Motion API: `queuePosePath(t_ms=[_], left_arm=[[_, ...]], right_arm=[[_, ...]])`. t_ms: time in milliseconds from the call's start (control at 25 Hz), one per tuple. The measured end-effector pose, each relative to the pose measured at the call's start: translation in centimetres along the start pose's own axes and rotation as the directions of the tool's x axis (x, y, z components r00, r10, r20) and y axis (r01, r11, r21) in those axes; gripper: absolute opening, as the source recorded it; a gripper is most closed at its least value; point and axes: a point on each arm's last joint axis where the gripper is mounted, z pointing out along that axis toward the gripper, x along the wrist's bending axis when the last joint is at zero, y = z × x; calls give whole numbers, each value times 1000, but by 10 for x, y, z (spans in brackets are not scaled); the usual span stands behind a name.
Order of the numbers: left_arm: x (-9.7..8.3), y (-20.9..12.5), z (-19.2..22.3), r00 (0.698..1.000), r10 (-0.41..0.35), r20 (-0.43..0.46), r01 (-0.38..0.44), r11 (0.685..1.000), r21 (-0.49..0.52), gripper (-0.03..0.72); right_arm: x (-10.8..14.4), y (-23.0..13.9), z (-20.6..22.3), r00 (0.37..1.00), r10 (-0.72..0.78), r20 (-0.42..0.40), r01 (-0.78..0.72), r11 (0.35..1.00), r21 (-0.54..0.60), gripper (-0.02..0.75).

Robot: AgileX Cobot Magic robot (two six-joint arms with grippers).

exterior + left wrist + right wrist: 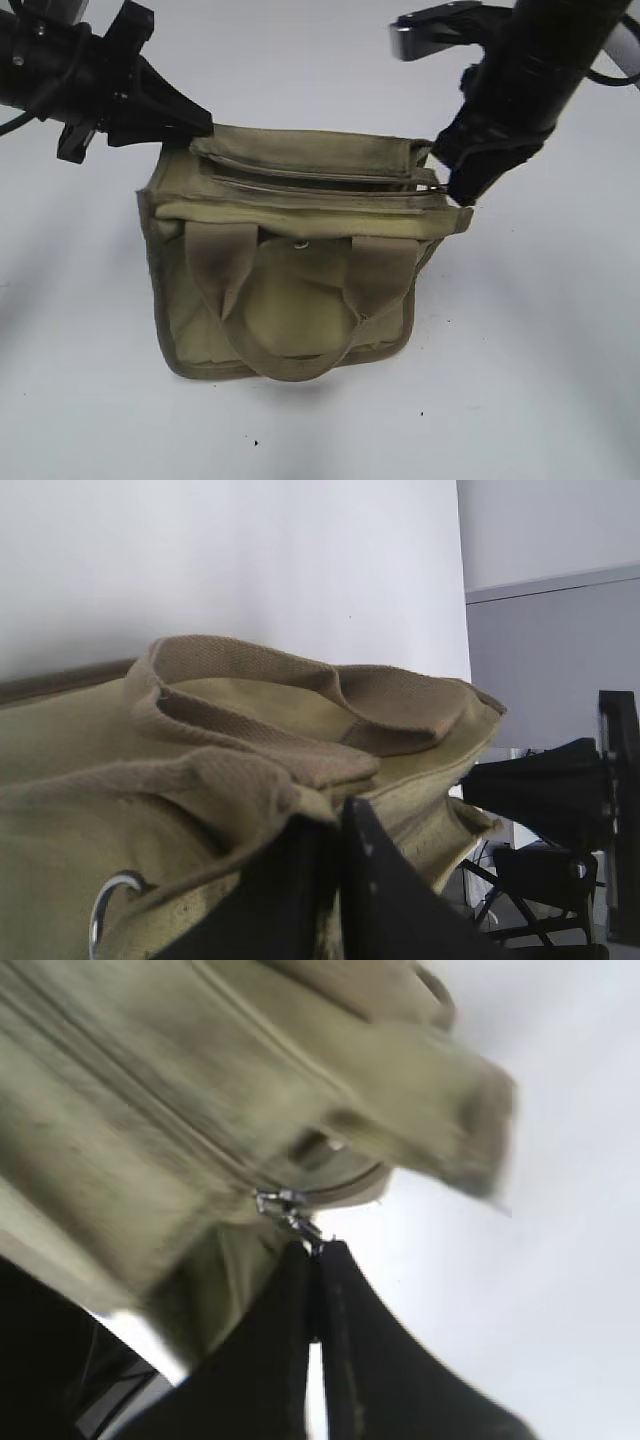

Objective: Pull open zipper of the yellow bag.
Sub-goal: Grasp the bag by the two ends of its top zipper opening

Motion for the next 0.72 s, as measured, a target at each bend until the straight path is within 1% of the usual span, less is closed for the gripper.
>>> queuePosePath(t_ms=[80, 200, 320, 400, 480, 560, 640, 680, 720], left_arm=[[0, 0, 0, 1000, 1, -1, -1, 1000, -2, 25], [0, 0, 0, 1000, 1, -2, -1, 1000, -3, 25], [0, 0, 0, 1000, 1, -3, -1, 1000, -3, 26], [0, 0, 0, 1000, 4, -1, -4, 1000, 3, 37], [-2, -2, -4, 1000, 29, -12, -29, 1000, 8, 82], [-8, -6, -13, 997, 78, -26, -78, 997, 15, 160], [-16, -10, -27, 986, 154, -60, -155, 988, -1, 257], [-23, -14, -37, 976, 201, -79, -203, 979, -16, 292], [-29, -18, -48, 960, 256, -109, -260, 965, -24, 323]], right_arm=[[-15, -11, -6, 997, 73, 5, -73, 997, 30, 2], [-26, -18, -8, 991, 136, -3, -136, 990, 35, 2], [-23, -16, -10, 984, 168, -52, -168, 986, 11, 8], [-19, -14, -13, 979, 186, -87, -188, 982, -13, 53], [-15, -15, -21, 972, 215, -99, -220, 975, -36, 165], [-12, -16, -31, 962, 258, -91, -263, 963, -58, 303], [-8, -20, -45, 955, 286, -74, -292, 953, -85, 438], [-6, -24, -49, 952, 300, -65, -305, 948, -92, 475], [-3, -28, -54, 950, 306, -56, -310, 946, -98, 503]])
